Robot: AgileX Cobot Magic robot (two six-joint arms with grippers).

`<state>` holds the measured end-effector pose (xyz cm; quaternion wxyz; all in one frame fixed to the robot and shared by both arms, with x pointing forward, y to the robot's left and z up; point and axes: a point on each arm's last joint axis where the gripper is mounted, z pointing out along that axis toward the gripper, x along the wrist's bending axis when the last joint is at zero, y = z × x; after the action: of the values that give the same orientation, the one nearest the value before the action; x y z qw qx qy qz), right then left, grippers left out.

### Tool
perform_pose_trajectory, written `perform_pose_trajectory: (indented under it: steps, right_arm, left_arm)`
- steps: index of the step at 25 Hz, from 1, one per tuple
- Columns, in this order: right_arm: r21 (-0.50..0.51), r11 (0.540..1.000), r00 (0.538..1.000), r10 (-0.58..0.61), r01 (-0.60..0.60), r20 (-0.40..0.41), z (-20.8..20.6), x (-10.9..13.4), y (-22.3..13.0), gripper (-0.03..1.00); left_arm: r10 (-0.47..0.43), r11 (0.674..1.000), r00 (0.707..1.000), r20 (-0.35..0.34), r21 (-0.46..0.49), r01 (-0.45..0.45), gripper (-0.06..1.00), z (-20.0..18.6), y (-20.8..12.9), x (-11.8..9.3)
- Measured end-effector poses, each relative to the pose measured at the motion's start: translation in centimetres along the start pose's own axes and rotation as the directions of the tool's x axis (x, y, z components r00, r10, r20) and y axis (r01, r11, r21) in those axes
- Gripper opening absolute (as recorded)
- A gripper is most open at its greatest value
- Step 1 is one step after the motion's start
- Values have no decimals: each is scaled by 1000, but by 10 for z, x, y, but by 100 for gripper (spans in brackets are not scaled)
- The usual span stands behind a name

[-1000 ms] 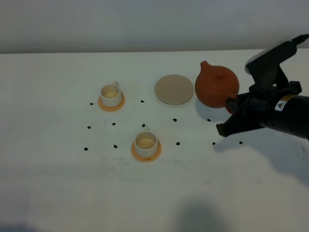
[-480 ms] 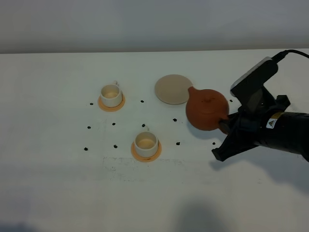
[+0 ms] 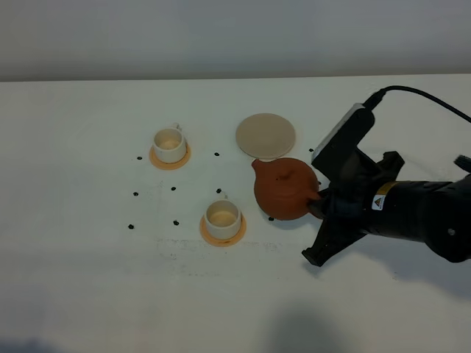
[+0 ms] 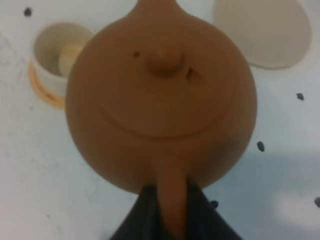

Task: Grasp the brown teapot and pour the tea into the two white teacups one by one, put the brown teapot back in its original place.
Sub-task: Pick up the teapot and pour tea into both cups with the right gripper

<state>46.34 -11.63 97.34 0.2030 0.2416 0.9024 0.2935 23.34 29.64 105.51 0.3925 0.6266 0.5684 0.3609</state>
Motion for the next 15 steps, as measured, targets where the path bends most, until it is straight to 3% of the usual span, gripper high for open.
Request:
perform_pose_trajectory:
  steps: [7, 15]
  right_arm:
    - [42, 986, 987, -164, 164, -5, 13, 3, -4, 8]
    - [18, 950, 950, -312, 312, 1, 19, 9, 0, 8]
  left_arm:
    - [0, 1000, 1000, 0, 0, 0, 47, 0, 0, 0]
    - [0, 1000, 1000, 0, 0, 0, 47, 0, 0, 0]
